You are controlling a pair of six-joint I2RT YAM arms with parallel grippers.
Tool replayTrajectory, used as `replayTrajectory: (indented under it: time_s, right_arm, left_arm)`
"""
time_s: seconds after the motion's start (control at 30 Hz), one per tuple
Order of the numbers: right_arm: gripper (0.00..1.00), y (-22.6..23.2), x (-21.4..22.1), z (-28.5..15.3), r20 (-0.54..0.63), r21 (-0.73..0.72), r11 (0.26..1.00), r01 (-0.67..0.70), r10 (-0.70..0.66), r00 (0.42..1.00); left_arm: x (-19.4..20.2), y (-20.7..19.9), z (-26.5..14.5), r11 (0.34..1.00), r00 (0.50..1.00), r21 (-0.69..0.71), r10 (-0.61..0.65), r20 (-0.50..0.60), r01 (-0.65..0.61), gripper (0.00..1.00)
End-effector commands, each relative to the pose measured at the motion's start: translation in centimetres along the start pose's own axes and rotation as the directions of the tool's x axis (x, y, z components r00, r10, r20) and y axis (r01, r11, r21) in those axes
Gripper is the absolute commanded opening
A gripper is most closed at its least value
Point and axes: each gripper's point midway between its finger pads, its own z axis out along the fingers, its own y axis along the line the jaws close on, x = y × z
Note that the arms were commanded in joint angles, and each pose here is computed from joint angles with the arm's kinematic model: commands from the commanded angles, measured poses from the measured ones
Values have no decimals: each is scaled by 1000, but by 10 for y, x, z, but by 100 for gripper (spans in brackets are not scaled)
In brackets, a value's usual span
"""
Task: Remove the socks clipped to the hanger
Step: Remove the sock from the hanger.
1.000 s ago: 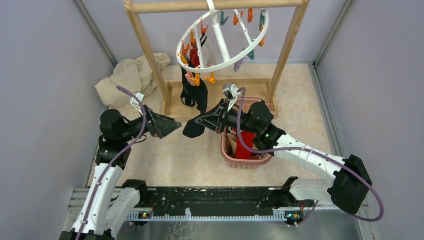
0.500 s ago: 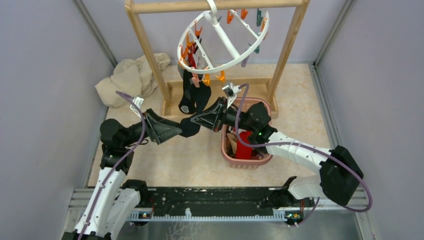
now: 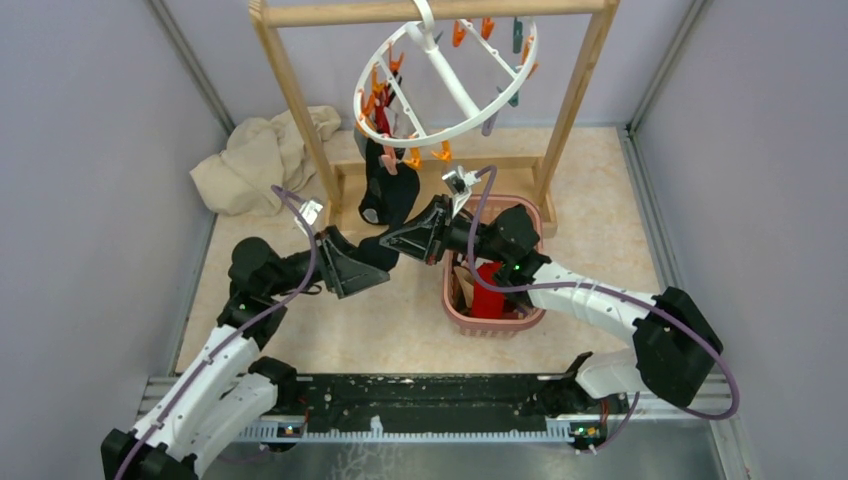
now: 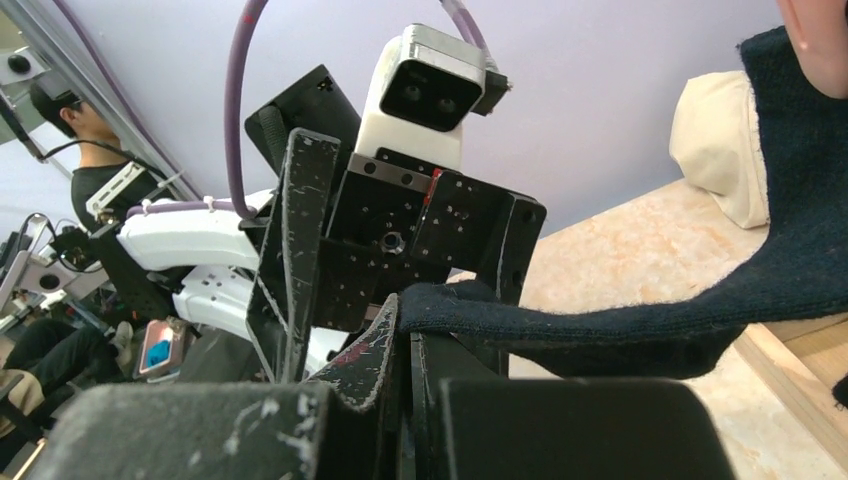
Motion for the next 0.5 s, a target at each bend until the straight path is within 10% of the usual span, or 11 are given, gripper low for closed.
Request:
replayTrajectory:
  time_s: [0.0, 0.47]
  right_arm:
    - [0, 12, -16, -1, 45, -44, 998, 45, -43, 998]
    - [0, 10, -1, -20, 15, 8, 999, 48, -48, 999]
  left_arm:
    - [-14, 0, 9, 997, 996, -33, 78, 43, -76, 91]
    - [-28, 0, 14, 993, 994, -66, 102, 44, -99, 94]
